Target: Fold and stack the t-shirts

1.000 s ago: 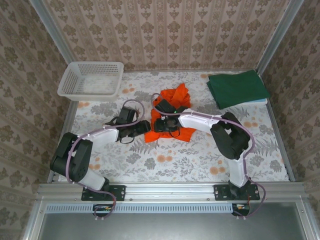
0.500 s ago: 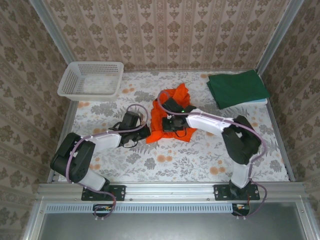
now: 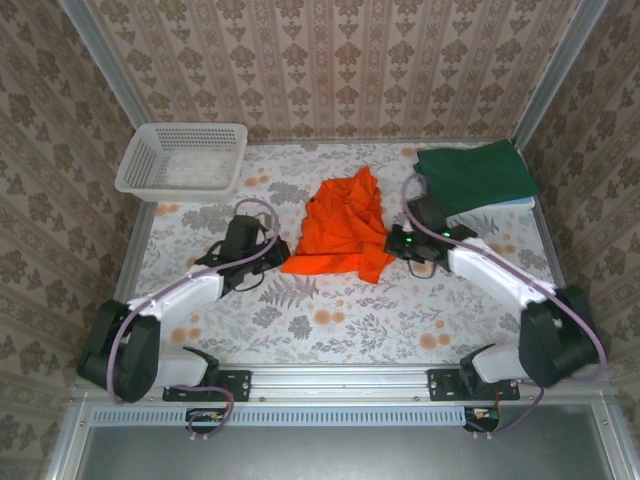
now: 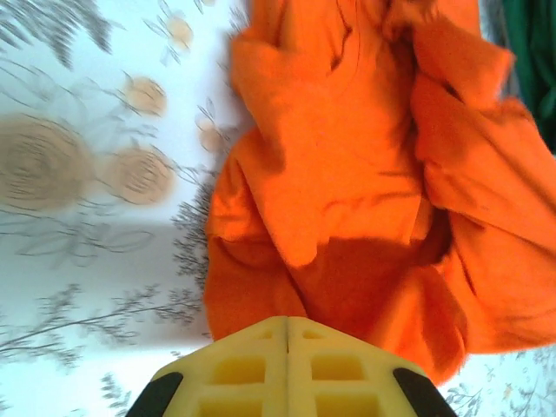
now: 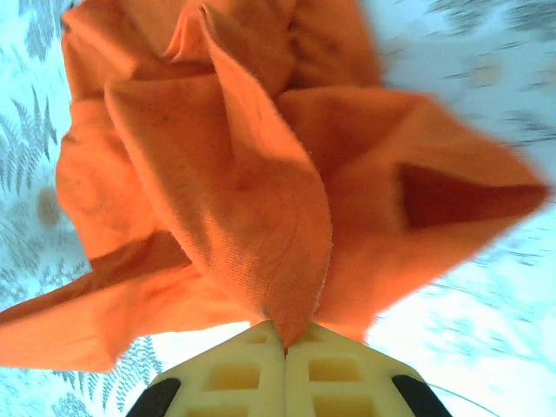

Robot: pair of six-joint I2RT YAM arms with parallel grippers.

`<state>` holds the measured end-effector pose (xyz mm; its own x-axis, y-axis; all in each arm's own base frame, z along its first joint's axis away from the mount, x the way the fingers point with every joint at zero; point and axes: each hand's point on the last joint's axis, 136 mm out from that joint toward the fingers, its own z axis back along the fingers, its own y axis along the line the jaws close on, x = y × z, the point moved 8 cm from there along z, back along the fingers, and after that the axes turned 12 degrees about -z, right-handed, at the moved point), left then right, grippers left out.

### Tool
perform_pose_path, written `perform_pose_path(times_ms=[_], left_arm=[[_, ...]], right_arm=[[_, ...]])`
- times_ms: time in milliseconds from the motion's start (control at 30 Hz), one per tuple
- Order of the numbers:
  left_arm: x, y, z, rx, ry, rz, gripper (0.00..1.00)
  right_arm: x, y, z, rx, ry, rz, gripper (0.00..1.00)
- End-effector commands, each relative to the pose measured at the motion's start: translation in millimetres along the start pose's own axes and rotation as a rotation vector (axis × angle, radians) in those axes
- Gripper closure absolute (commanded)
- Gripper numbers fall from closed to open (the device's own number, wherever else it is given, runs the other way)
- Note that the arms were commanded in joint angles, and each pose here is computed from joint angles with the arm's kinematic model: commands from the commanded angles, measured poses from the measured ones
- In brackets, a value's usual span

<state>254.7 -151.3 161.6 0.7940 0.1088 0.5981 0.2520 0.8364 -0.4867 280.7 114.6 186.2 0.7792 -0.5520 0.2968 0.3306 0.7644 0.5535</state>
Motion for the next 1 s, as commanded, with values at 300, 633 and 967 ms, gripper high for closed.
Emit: perform_pose_path(times_ms=[300,633,967], left_arm=[[30.5,10.4,126.4,0.202,-0.387,-0.008,1.00],[171.6,-35.4,141.8,0.063,-0.516,-0.010,1.00],[265.6,-113.4,259.3,-0.109,-0.775,-0.308,1.00]], right_arm=[[35.1,-44.6,116.3,0.156,-0.391,-0.227,1.00],[125.3,38.8,129.4,0.236,-0.364,-0.206,1.00],[142.9,95.2,243.3,0.348,-0.546,-0.067,1.00]])
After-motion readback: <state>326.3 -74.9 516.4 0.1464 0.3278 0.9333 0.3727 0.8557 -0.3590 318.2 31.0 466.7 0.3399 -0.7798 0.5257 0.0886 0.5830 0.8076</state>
